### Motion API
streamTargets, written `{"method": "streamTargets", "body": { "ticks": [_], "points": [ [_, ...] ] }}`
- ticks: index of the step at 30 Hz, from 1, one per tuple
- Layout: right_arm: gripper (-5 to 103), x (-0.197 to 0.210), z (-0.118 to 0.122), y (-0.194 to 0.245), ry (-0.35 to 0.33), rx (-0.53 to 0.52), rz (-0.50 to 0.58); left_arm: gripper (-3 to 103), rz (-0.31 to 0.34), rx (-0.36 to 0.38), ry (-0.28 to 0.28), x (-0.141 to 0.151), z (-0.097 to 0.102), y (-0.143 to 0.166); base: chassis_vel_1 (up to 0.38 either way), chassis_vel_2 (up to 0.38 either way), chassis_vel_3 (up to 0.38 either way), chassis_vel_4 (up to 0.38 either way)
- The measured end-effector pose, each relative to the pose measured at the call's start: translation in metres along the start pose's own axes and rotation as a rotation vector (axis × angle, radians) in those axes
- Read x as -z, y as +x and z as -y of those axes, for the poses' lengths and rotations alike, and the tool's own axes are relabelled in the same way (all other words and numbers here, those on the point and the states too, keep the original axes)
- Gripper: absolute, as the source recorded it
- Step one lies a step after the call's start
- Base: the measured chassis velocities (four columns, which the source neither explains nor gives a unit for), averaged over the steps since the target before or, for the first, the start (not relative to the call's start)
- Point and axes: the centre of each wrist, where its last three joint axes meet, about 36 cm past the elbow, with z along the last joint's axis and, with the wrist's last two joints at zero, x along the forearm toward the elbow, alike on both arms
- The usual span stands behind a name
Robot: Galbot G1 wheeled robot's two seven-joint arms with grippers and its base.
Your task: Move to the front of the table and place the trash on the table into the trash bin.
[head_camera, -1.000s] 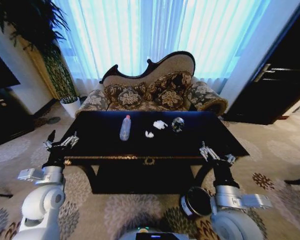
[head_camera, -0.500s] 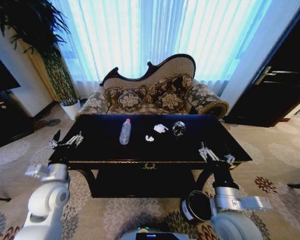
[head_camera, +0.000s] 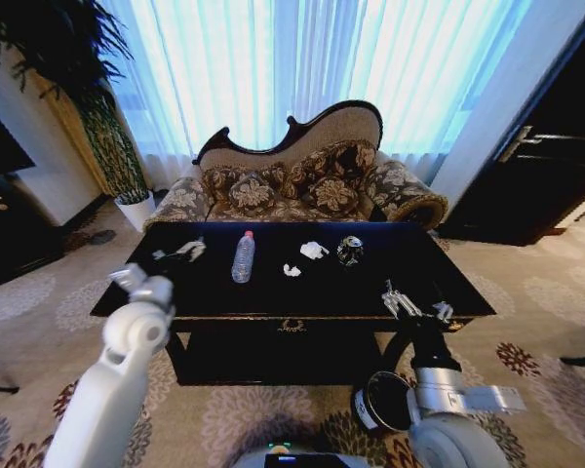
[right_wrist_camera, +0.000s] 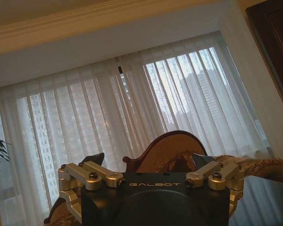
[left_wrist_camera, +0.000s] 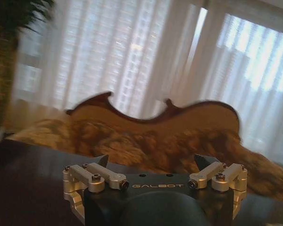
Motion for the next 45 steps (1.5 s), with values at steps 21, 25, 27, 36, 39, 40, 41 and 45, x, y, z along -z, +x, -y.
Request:
{"method": "streamTargets", "body": {
  "ticks": [21,25,27,36,39,40,41,45],
  "points": [
    [100,-0.010,0.001,0.000,0.021,0.006,-0.011,100,-0.248,0.021,-0.080,-0.045,0.052,-0.003,0.000,0.000,0.000,0.000],
    [100,-0.011,0.002,0.001,0.023,0.004,-0.011,100,-0.261,0.009,-0.067,-0.052,0.052,-0.007,0.000,0.000,0.000,0.000],
    [100,-0.011,0.002,0.001,0.023,0.004,-0.010,100,-0.266,0.004,-0.061,-0.055,0.052,-0.009,0.000,0.000,0.000,0.000],
    [100,-0.010,0.002,0.002,0.024,0.011,0.005,100,-0.260,-0.026,-0.037,-0.064,0.052,-0.019,0.000,0.000,0.000,0.000],
    [100,-0.010,0.002,0.002,0.022,0.015,0.013,90,-0.257,-0.034,-0.029,-0.065,0.051,-0.017,0.000,0.000,0.000,0.000],
    [100,-0.010,0.003,0.002,0.022,0.015,0.013,85,-0.257,-0.037,-0.028,-0.065,0.051,-0.016,0.000,0.000,0.000,0.000],
    [100,-0.010,0.003,0.002,0.021,0.015,0.012,80,-0.258,-0.039,-0.027,-0.065,0.051,-0.014,0.000,0.000,0.000,0.000],
    [100,-0.011,0.002,0.002,0.018,0.017,0.012,68,-0.259,-0.043,-0.021,-0.066,0.049,-0.009,0.000,0.000,0.000,0.000]
  ]
}}
